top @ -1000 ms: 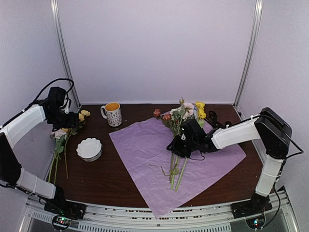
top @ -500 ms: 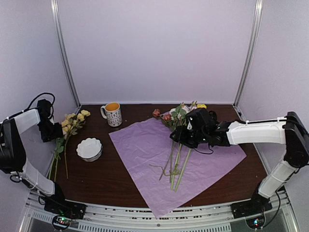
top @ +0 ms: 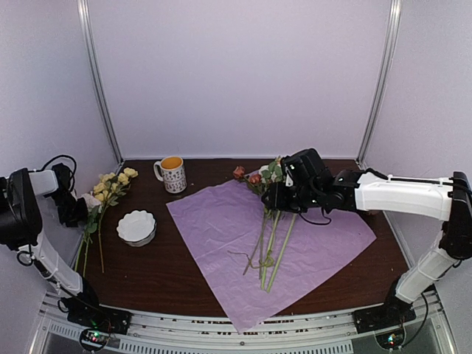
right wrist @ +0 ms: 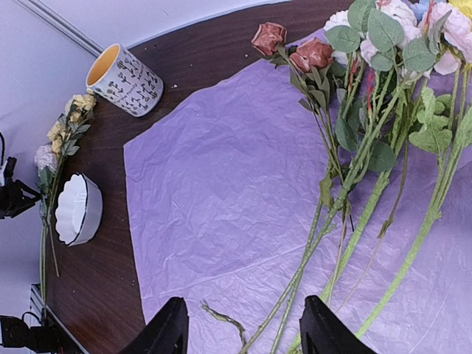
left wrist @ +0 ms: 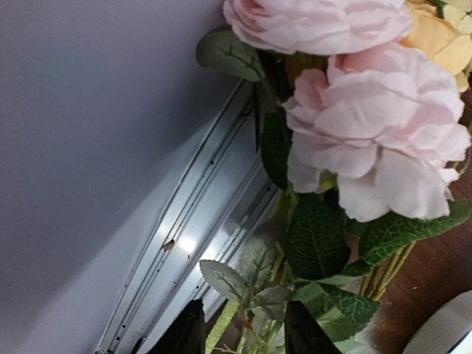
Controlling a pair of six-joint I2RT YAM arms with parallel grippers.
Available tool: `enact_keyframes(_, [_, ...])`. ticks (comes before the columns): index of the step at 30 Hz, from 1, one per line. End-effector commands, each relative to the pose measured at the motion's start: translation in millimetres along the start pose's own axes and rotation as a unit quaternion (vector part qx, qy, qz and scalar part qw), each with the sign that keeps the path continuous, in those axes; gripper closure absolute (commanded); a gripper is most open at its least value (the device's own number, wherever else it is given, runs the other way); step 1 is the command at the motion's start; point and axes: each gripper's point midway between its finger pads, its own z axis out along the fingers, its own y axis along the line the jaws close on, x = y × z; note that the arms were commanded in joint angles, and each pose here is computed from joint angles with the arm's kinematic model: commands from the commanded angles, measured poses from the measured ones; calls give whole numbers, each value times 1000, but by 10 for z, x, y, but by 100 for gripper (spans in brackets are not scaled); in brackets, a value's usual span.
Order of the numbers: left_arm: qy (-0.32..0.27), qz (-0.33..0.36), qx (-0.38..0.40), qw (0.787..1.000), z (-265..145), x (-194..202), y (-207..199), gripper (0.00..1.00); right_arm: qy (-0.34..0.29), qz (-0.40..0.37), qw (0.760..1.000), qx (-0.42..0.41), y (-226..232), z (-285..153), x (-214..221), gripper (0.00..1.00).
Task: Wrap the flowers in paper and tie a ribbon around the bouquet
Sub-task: Place the fake flower at the corner of the board.
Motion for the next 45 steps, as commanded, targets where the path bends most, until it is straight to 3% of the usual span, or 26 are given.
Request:
enact_keyframes(1, [6, 24, -40, 999, 44, -78, 153, 59, -9, -27, 1000, 7, 92, -30, -132, 47])
enact_keyframes(5, [47, 46, -90, 994, 160, -54, 312, 65, -11, -47, 999, 1, 208, -62, -209, 47])
enact_keyframes(20, [143, 101, -12, 984, 462, 397, -100, 67, -11, -64, 998, 3, 266, -86, -272, 47])
enact_keyframes(25, [112, 137, 29, 984, 318, 300, -511, 67, -7, -70, 997, 10, 262, -90, -276, 47])
enact_keyframes(31, [52, 146, 45, 987, 107, 66, -581, 67, -11, -69, 997, 20, 205, -122, -266, 47])
enact_keyframes(36, [6, 144, 102, 984, -89, -84, -804, 65, -17, -63, 998, 24, 188, -139, -248, 47])
enact_keyframes(41, [1, 101, 84, 991, -169, -26, -708, 58, -26, -65, 997, 31, 157, -190, -235, 47])
enact_keyframes(45, [3, 91, 48, 995, -176, 59, -554, 58, -23, -71, 996, 39, 100, -178, -197, 47])
